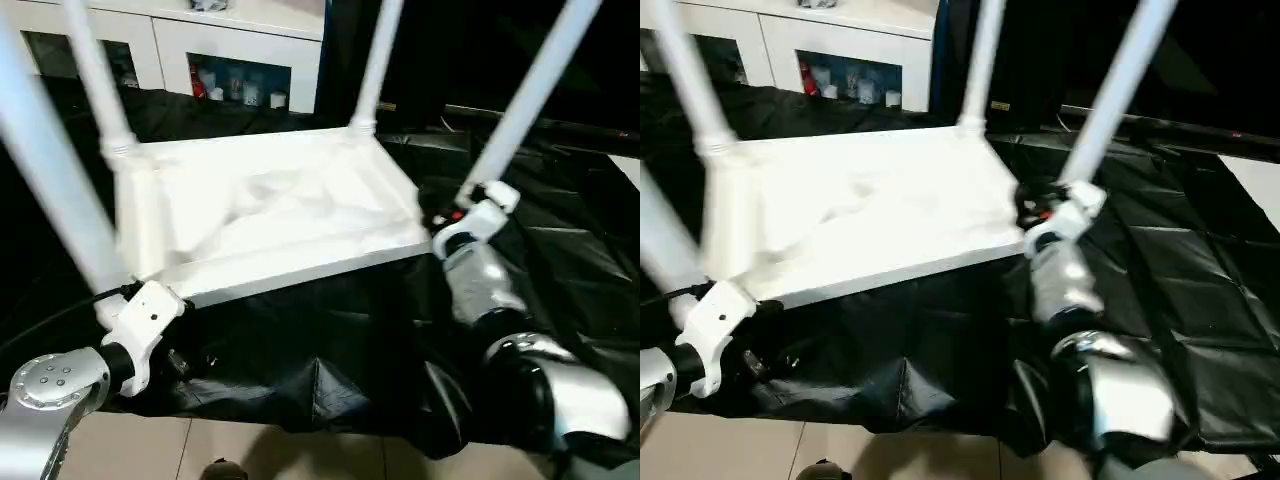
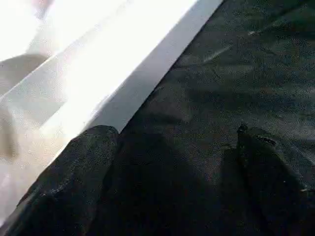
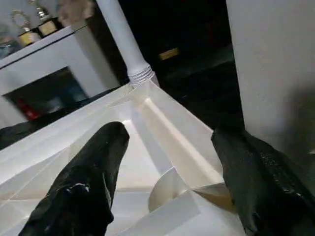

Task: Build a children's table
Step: Rotate leg to tighten, then rotate table base

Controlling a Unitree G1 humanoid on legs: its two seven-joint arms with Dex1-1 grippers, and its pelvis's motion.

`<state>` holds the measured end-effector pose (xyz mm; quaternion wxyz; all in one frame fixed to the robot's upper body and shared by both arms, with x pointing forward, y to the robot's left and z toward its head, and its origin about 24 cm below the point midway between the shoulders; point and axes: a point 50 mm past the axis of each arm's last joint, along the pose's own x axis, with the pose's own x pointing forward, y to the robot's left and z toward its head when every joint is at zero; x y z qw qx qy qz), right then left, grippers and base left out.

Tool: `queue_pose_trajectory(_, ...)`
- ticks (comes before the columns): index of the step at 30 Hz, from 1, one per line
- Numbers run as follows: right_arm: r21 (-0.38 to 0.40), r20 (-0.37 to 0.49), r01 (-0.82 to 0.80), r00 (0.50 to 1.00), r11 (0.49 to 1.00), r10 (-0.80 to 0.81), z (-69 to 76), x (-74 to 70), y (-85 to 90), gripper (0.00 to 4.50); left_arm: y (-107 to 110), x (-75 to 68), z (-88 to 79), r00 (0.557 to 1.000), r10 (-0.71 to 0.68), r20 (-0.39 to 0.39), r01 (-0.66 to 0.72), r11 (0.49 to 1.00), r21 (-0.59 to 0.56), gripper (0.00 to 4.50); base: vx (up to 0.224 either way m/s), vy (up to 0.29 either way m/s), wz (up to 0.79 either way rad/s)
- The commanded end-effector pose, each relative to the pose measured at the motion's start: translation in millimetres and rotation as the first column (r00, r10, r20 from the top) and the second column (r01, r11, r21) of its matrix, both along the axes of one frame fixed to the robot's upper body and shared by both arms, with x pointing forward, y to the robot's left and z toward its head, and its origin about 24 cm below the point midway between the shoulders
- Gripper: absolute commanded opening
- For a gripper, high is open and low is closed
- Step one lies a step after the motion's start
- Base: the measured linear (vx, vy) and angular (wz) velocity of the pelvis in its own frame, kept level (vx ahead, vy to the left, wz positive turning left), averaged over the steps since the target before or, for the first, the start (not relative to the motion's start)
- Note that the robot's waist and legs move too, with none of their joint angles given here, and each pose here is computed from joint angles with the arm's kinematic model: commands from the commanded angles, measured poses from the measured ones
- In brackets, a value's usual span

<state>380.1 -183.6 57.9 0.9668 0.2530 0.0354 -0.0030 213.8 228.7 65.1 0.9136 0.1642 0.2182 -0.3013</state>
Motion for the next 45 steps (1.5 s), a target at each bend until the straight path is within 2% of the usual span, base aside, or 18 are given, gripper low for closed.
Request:
queue_pose_trajectory(1,-0.011,0.047,0.080,0.996,0.997,-0.079,12.2,1.5,-24.1,3.19,9.7,-3.0,-3.3,0.999,0.043,0.022,-0.042,0.998,-0.038,4.45,0.000,0.000,0.00)
queue_pose_trajectory(5,-0.037,0.052,0.025,0.998,0.999,-0.023,10.6,0.2,-23.7,3.19,15.5,-12.0,-7.7,0.998,0.051,0.028,-0.048,0.993,-0.111,4.45,0.000,0.000,0.00)
queue_pose_trajectory(9,-0.087,0.073,-0.215,0.972,0.973,0.221,-1.3,-8.5,-6.7,3.19,33.7,-33.3,-11.7,0.999,0.046,0.017,-0.041,0.980,-0.194,4.45,0.000,0.000,0.00)
queue_pose_trajectory(11,-0.124,0.080,-0.264,0.958,0.957,0.274,-3.5,-11.5,-3.3,3.19,36.2,-36.2,-11.0,0.998,0.050,0.024,-0.044,0.974,-0.221,4.45,0.000,0.000,0.00)
queue_pose_trajectory(14,-0.198,0.106,-0.385,0.906,0.901,0.410,-12.7,-29.0,4.1,3.19,41.5,-45.3,-6.0,0.983,0.148,0.108,-0.109,0.946,-0.306,4.45,0.000,0.000,0.00)
queue_pose_trajectory(17,-0.261,0.113,-0.366,0.907,0.893,0.405,-16.9,-45.6,6.2,3.19,41.9,-50.1,-8.9,0.945,0.281,0.168,-0.211,0.915,-0.345,4.45,0.000,0.000,0.00)
queue_pose_trajectory(19,-0.255,0.116,-0.324,0.925,0.911,0.361,-18.3,-57.8,8.2,3.19,41.8,-49.4,-10.4,0.905,0.363,0.223,-0.268,0.892,-0.365,4.45,0.000,0.000,0.00)
queue_pose_trajectory(20,-0.255,0.116,-0.324,0.925,0.911,0.361,-18.3,-57.8,8.2,3.19,41.8,-49.4,-10.4,0.905,0.363,0.223,-0.268,0.892,-0.365,4.45,0.000,0.000,0.00)
queue_pose_trajectory(22,-0.294,0.103,-0.310,0.930,0.904,0.353,-20.9,-72.3,11.0,3.19,39.3,-46.1,-9.8,0.873,0.406,0.269,-0.292,0.878,-0.379,4.45,0.000,0.000,0.00)
queue_pose_trajectory(23,-0.341,0.092,-0.310,0.929,0.888,0.359,-23.0,-84.2,13.7,3.19,35.8,-40.9,-7.2,0.855,0.423,0.299,-0.292,0.870,-0.397,4.45,0.000,0.000,0.00)
queue_pose_trajectory(24,-0.341,0.092,-0.310,0.929,0.888,0.359,-23.0,-84.2,13.7,3.19,35.8,-40.9,-7.2,0.855,0.423,0.299,-0.292,0.870,-0.397,4.45,0.000,0.000,0.00)
queue_pose_trajectory(25,-0.344,0.089,-0.297,0.934,0.891,0.346,-24.3,-91.8,14.7,3.19,33.4,-34.7,-3.2,0.839,0.432,0.331,-0.288,0.869,-0.403,4.45,0.000,0.000,0.00)
queue_pose_trajectory(29,-0.347,0.034,-0.303,0.942,0.888,0.334,-30.4,-106.8,16.5,3.19,36.5,-19.4,8.3,0.787,0.481,0.386,-0.301,0.846,-0.441,4.45,0.000,0.000,0.00)
queue_pose_trajectory(35,-0.340,-0.059,-0.326,0.944,0.882,0.326,-40.7,-111.6,18.8,3.19,34.6,-7.9,16.6,0.781,0.458,0.424,-0.261,0.857,-0.444,4.45,0.000,0.000,0.00)
queue_pose_trajectory(40,-0.356,-0.095,-0.345,0.938,0.868,0.334,-41.3,-103.0,23.0,3.19,24.4,5.4,19.0,0.805,0.412,0.427,-0.208,0.870,-0.447,4.45,0.000,0.000,0.00)
queue_pose_trajectory(45,-0.358,-0.121,-0.396,0.917,0.845,0.379,-39.3,-84.1,32.1,3.19,-3.2,10.9,19.3,0.898,0.261,0.353,-0.052,0.862,-0.505,4.45,0.000,0.000,0.00)
